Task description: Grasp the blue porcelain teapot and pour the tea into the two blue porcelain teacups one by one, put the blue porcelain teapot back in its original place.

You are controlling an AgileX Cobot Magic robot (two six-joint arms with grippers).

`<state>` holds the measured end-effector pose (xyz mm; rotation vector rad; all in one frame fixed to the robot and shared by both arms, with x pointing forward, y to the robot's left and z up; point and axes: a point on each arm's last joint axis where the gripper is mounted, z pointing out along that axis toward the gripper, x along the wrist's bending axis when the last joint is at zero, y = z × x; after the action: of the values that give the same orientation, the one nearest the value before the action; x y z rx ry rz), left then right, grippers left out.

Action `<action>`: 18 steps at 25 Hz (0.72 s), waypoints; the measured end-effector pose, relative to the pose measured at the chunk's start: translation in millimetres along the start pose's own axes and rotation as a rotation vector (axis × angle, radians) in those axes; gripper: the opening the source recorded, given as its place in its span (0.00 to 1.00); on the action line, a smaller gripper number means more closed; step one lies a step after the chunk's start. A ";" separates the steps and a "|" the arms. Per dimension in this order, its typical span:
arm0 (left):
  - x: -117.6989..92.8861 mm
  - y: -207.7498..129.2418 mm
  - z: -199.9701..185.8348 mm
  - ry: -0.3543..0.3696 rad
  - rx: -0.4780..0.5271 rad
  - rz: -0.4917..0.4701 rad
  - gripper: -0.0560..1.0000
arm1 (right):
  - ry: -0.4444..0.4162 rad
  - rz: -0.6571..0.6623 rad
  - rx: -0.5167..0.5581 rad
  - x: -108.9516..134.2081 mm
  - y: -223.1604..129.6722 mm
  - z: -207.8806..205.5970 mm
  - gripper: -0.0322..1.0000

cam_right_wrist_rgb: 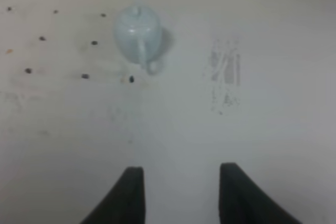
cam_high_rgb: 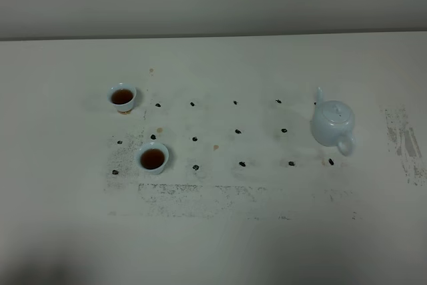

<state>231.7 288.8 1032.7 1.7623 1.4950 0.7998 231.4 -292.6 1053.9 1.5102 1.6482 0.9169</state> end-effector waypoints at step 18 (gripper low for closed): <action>0.0 0.0 0.0 0.000 0.000 0.000 0.67 | -0.002 0.002 0.000 0.0 0.0 0.0 0.34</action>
<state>231.7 288.8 1032.7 1.7623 1.4950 0.7998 231.4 -292.6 1053.9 1.5124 1.6459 0.9162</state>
